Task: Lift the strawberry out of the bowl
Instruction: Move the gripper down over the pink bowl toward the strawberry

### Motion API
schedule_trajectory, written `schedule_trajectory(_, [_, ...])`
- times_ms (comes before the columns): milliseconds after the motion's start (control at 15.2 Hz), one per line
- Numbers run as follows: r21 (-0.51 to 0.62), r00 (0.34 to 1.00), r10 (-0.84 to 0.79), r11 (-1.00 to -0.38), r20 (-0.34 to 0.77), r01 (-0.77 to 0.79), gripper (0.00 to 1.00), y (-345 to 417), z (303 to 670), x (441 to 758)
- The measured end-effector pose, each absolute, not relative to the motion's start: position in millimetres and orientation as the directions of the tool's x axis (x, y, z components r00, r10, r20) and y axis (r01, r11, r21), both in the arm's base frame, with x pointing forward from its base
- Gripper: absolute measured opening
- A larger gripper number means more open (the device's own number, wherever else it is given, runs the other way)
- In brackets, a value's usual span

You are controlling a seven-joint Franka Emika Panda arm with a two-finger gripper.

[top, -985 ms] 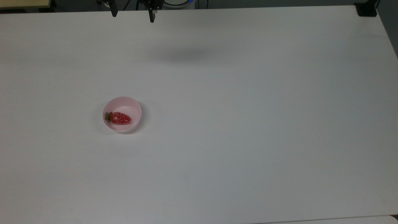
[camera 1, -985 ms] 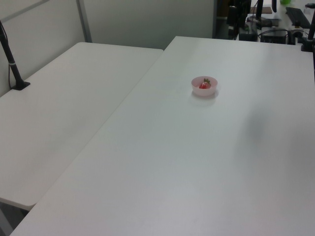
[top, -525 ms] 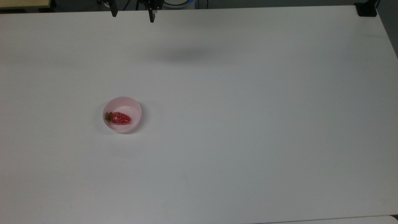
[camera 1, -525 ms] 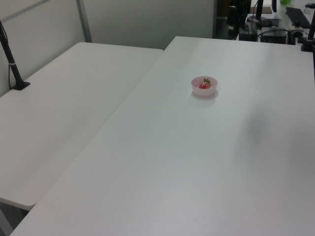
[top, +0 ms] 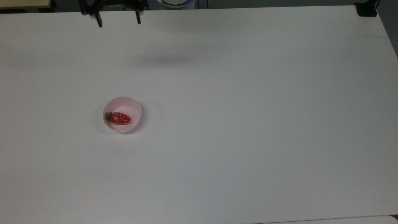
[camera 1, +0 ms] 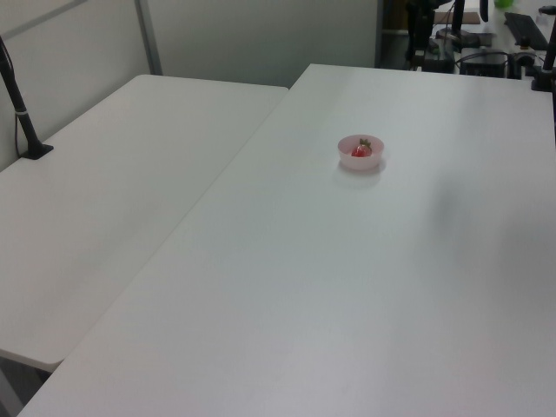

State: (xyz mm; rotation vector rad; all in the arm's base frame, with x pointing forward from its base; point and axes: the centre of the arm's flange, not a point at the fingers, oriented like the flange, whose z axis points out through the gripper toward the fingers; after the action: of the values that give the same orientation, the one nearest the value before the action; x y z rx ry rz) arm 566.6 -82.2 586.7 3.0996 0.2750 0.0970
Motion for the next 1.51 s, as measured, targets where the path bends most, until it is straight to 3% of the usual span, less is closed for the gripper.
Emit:
schedule_trajectory(263, [0.060,0.978,0.181,-0.983,0.106,0.176,1.00,-94.5,544.3,601.1])
schedule_trajectory(722, [0.093,0.977,0.112,-0.991,0.183,0.096,0.98,-104.8,414.5,667.1])
schedule_trajectory(919, [0.093,0.981,0.090,-0.993,0.172,0.075,0.90,-116.5,377.4,674.1])
schedule_trajectory(1510, [0.086,0.990,0.091,-0.993,0.110,0.082,0.87,-117.3,323.5,676.7])
